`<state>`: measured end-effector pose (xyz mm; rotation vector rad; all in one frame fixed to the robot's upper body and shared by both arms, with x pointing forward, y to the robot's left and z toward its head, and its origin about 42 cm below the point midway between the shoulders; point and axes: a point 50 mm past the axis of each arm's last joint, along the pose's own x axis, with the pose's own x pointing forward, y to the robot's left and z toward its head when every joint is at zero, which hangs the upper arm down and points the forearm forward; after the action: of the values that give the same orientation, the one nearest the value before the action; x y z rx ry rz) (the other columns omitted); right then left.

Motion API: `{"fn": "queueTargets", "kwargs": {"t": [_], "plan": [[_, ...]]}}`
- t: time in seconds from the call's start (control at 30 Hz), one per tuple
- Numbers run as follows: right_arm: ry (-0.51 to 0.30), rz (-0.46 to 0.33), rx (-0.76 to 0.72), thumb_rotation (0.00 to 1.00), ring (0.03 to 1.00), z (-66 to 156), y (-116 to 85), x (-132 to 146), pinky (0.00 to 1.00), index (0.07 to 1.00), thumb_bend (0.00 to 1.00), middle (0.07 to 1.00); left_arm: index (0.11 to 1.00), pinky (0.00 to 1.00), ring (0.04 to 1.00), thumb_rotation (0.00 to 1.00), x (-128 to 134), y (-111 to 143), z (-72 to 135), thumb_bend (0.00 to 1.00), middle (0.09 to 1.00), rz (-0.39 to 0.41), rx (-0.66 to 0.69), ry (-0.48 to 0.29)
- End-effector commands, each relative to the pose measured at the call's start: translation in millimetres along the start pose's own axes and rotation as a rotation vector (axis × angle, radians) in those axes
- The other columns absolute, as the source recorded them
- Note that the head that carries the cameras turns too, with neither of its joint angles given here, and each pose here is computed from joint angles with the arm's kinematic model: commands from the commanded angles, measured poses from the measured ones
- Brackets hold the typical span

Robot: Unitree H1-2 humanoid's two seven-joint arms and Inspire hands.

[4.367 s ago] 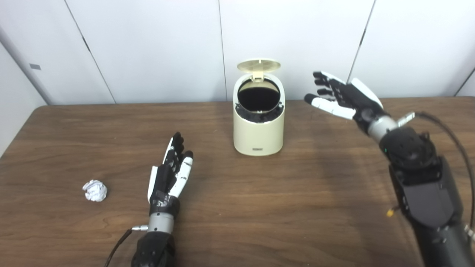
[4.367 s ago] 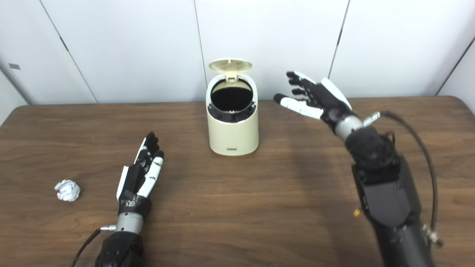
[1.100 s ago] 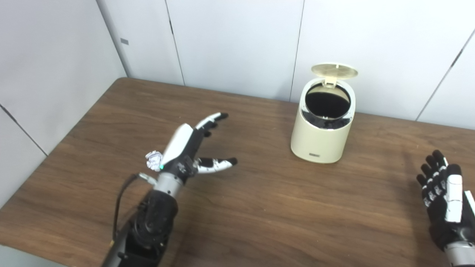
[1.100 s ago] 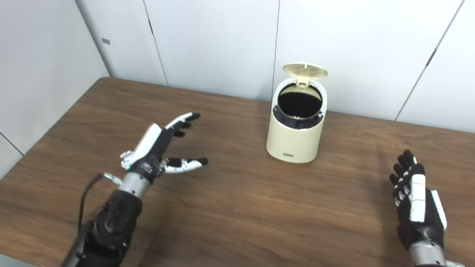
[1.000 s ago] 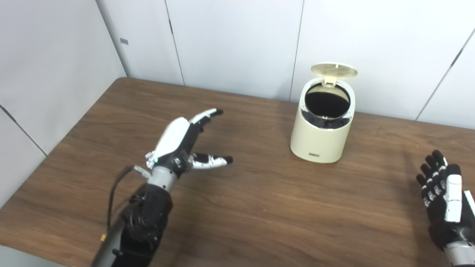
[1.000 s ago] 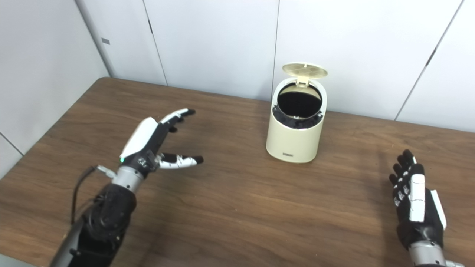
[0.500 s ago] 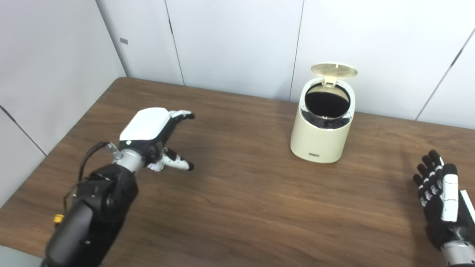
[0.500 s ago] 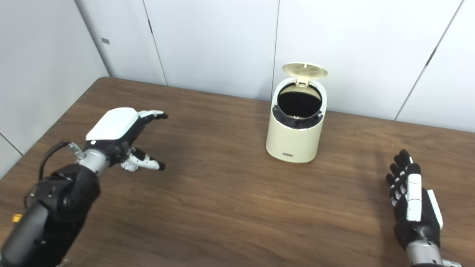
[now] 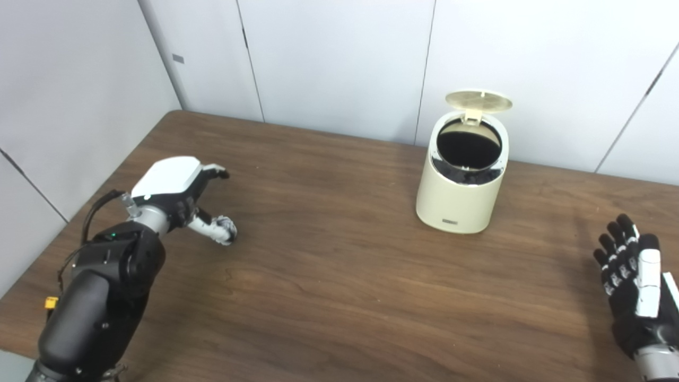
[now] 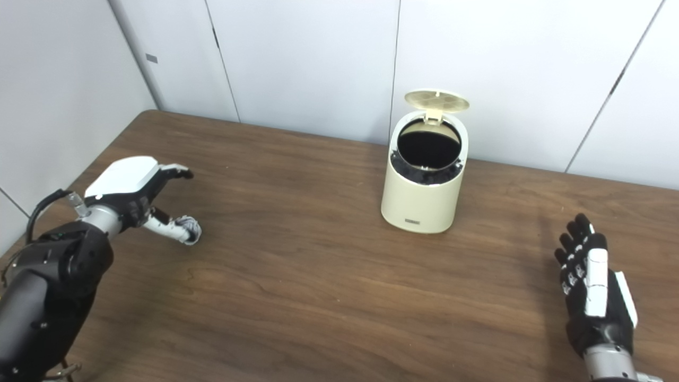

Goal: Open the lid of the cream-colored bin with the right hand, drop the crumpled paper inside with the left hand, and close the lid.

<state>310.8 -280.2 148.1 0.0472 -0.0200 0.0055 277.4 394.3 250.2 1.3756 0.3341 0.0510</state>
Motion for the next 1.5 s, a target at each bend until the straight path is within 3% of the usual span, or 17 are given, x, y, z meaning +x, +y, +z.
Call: {"fn": "queueTargets", "kwargs": {"t": [0.0,0.2,0.53,0.97,1.47], "plan": [[-0.084,0.005,0.001,1.00,0.994,20,0,9,0.98,0.993,0.57,1.000,0.849,0.71,0.856,0.16,2,13,-4,0.88,0.879,0.071,0.015,0.001],[-0.083,0.002,0.004,1.00,0.986,20,1,9,0.97,0.985,0.55,0.994,0.859,0.70,0.857,0.16,8,4,-10,0.86,0.882,0.007,0.004,0.043],[-0.070,-0.001,-0.005,1.00,0.986,17,2,11,0.94,0.983,0.56,0.989,0.808,0.63,0.769,0.14,23,-2,-13,0.87,0.824,-0.050,-0.016,0.050],[-0.065,-0.005,0.003,1.00,0.981,16,4,10,0.93,0.982,0.57,0.992,0.771,0.61,0.723,0.05,30,-9,-11,0.84,0.779,-0.053,-0.044,0.017],[-0.056,-0.003,0.004,1.00,0.986,13,-1,13,0.94,0.987,0.58,0.996,0.755,0.61,0.724,0.06,19,-4,-2,0.83,0.770,-0.044,0.030,0.003]]}}
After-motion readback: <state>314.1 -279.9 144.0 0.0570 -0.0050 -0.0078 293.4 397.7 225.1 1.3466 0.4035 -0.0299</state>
